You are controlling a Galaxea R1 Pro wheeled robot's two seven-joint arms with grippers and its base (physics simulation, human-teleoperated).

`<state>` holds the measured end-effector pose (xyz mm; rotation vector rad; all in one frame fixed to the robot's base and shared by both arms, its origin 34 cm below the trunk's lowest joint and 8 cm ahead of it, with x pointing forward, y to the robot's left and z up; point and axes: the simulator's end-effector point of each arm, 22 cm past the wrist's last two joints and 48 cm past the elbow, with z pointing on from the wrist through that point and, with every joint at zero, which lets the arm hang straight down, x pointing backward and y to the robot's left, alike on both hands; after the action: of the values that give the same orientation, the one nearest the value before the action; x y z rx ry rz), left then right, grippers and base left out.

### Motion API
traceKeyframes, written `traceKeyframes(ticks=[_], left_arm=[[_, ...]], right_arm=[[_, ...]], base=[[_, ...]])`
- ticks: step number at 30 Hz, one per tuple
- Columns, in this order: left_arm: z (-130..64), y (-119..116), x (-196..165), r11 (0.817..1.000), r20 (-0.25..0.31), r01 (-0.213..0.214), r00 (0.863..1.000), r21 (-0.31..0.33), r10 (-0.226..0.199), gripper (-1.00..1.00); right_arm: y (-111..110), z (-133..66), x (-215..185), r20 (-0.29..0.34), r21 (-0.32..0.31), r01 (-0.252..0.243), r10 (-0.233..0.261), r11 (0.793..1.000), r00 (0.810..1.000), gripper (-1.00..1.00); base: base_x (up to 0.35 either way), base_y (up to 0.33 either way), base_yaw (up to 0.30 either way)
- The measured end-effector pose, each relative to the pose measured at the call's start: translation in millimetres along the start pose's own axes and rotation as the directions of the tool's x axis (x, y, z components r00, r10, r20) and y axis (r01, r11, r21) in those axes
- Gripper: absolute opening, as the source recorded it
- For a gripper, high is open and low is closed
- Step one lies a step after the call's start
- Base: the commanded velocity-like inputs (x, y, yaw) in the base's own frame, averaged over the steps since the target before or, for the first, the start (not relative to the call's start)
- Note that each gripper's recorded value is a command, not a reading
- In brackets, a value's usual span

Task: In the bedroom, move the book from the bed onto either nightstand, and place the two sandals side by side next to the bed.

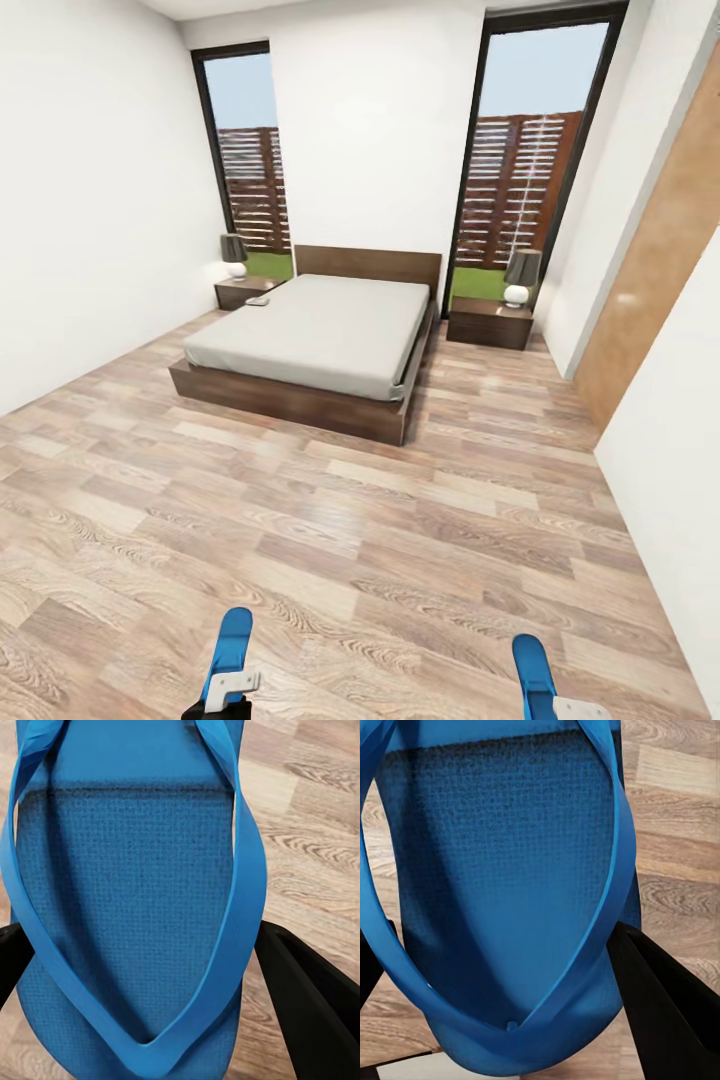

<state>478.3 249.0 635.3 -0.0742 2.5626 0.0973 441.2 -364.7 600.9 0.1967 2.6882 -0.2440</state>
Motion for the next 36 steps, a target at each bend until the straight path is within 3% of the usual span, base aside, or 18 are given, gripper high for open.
traceKeyframes(ticks=[16,36], left_arm=[[-0.4,0.3,1.3,1.000,-0.002,-0.004,1.000,-0.001,0.004,-1.00],[-1.3,-6.6,3.4,0.999,-0.002,-0.029,1.000,0.014,0.029,-1.00]], right_arm=[[-0.3,-0.3,0.0,0.001,0.000,0.000,0.000,1.000,1.000,-1.00],[0.0,-0.3,0.1,0.001,0.000,0.000,0.000,1.000,1.000,-1.00]], base=[[0.256,-0.008,-0.202],[0.298,-0.136,-0.133]])
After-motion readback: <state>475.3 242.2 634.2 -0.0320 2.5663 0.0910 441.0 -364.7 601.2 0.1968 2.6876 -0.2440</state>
